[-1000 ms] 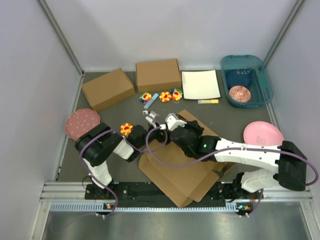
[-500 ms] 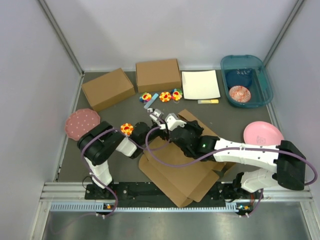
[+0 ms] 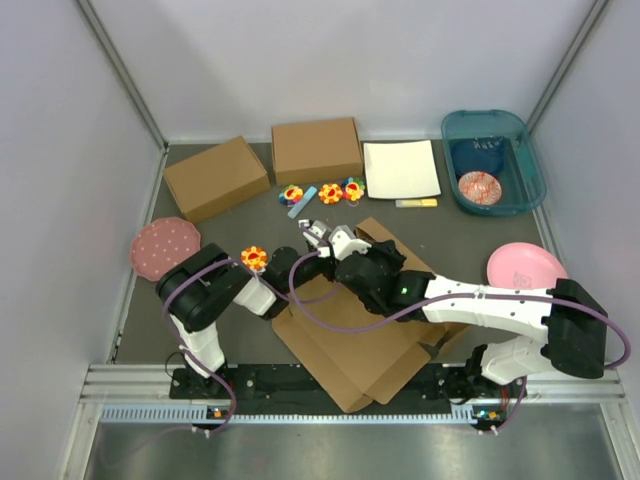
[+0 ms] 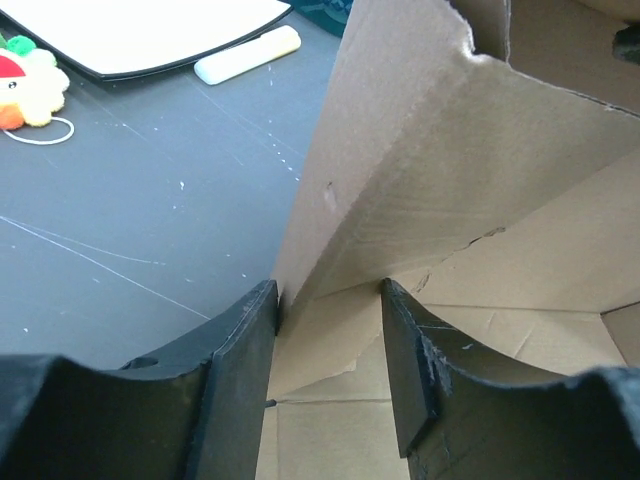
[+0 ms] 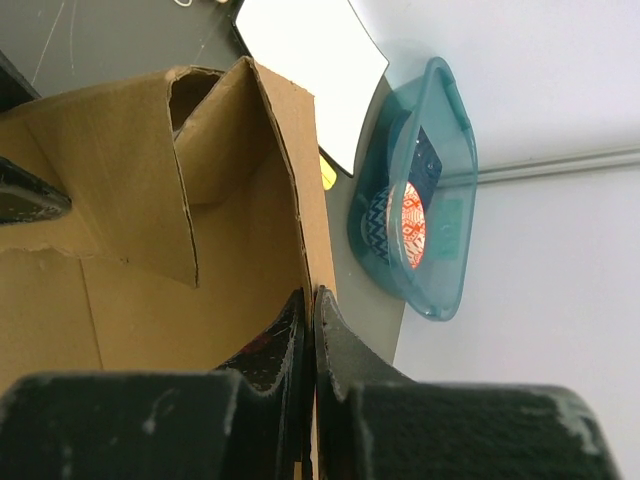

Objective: Fold the paper box

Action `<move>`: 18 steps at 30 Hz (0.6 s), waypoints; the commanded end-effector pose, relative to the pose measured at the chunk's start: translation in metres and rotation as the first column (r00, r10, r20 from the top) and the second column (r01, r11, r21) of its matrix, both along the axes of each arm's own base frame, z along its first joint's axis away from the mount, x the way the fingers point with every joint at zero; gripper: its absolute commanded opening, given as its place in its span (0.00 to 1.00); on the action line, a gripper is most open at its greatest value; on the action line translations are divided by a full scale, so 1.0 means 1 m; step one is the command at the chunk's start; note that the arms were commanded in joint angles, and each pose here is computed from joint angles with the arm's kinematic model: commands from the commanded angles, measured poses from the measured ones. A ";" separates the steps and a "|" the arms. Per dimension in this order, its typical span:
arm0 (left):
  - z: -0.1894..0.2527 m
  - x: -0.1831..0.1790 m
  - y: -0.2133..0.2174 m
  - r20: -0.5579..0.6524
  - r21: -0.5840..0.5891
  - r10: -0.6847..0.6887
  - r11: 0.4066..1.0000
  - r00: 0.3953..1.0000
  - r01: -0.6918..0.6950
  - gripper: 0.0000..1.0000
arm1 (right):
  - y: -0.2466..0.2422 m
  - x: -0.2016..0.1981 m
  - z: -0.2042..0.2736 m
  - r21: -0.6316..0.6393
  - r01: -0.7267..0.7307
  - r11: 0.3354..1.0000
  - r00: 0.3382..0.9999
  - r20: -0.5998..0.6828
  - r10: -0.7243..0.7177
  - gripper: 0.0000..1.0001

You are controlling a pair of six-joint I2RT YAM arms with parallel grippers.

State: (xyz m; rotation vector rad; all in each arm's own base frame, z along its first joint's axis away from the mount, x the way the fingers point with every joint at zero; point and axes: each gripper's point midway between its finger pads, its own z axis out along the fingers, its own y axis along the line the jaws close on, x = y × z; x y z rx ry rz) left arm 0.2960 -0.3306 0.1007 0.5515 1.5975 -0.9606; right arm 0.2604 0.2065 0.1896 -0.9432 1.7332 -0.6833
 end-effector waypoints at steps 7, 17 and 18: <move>0.120 0.023 0.017 0.341 -0.285 0.191 0.954 0.920 -0.092 0.89 | 0.043 -0.033 -0.072 0.112 -0.179 0.978 0.939 -0.276 0.203 0.00; 0.147 0.017 0.008 0.381 -0.327 0.144 0.945 0.913 -0.013 0.96 | 0.041 -0.035 -0.074 0.111 -0.183 0.977 0.936 -0.284 0.208 0.00; 0.151 0.014 0.005 0.390 -0.329 0.124 0.944 0.912 0.013 0.96 | 0.042 -0.035 -0.073 0.114 -0.182 0.977 0.936 -0.284 0.208 0.00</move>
